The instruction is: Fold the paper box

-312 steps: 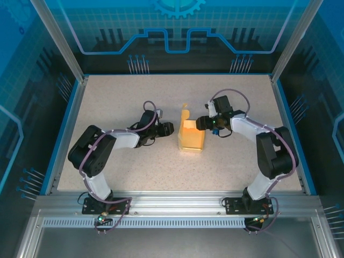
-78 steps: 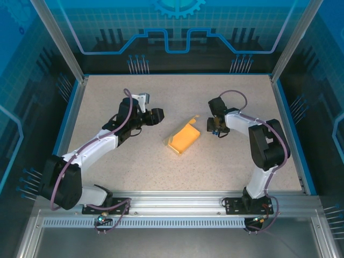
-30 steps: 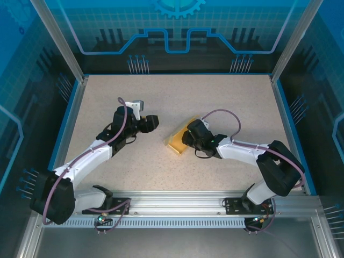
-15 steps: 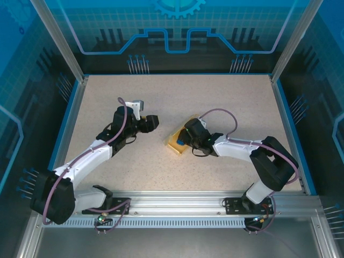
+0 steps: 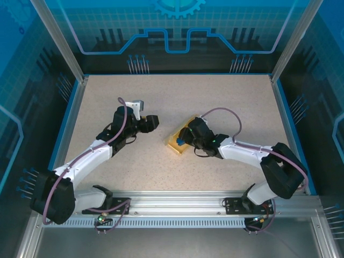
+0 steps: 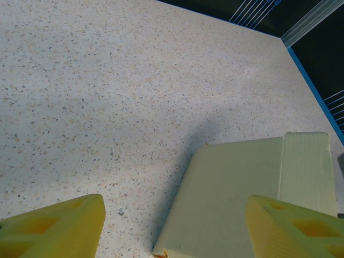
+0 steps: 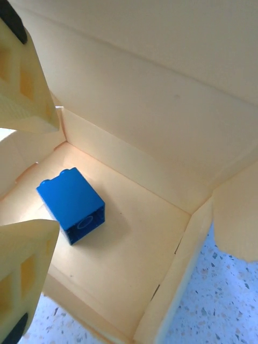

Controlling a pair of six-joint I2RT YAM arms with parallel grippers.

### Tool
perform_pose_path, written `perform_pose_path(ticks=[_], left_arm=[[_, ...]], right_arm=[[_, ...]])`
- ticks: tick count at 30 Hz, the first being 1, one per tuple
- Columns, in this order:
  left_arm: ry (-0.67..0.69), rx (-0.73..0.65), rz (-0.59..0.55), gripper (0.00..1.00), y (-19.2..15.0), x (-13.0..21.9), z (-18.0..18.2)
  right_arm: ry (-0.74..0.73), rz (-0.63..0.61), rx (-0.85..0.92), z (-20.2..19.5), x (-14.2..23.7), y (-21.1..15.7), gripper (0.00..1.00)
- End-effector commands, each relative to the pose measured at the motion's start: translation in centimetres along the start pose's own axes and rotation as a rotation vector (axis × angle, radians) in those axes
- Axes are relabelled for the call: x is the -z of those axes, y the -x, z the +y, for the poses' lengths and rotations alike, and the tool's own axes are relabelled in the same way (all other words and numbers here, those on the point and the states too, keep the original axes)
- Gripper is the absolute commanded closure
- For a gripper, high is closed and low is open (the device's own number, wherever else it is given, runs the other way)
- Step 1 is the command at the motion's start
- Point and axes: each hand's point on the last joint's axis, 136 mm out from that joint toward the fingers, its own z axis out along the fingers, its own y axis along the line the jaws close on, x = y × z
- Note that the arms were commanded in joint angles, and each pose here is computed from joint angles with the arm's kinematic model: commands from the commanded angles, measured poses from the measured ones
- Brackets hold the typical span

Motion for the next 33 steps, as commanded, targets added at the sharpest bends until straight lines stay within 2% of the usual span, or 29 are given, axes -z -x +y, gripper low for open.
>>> perform_pose_path(ticks=[1,9,14,19,33], left_arm=[[-0.018,0.013,0.01,0.29,-0.3,-0.4,0.3],[0.032,0.111,0.182,0.34,-4.7,-3.0,3.1],[0.047,0.123,0.293,0.43,-7.3,-4.7,4.0],[0.039,0.128,0.37,0.48,-9.6,-6.0,4.1],[-0.012,0.129,0.46,0.51,-12.7,-8.1,3.4]], right_arm=[[-0.036,0.036,0.075,-1.7,1.4,-1.7,0.53],[0.001,0.199,0.21,-3.6,2.0,-6.3,0.52],[-0.066,0.22,0.318,-5.2,2.1,-7.2,0.57],[-0.091,0.249,0.373,-5.2,1.4,-7.7,0.61],[-0.063,0.246,0.386,-3.8,-0.5,-7.8,0.64]])
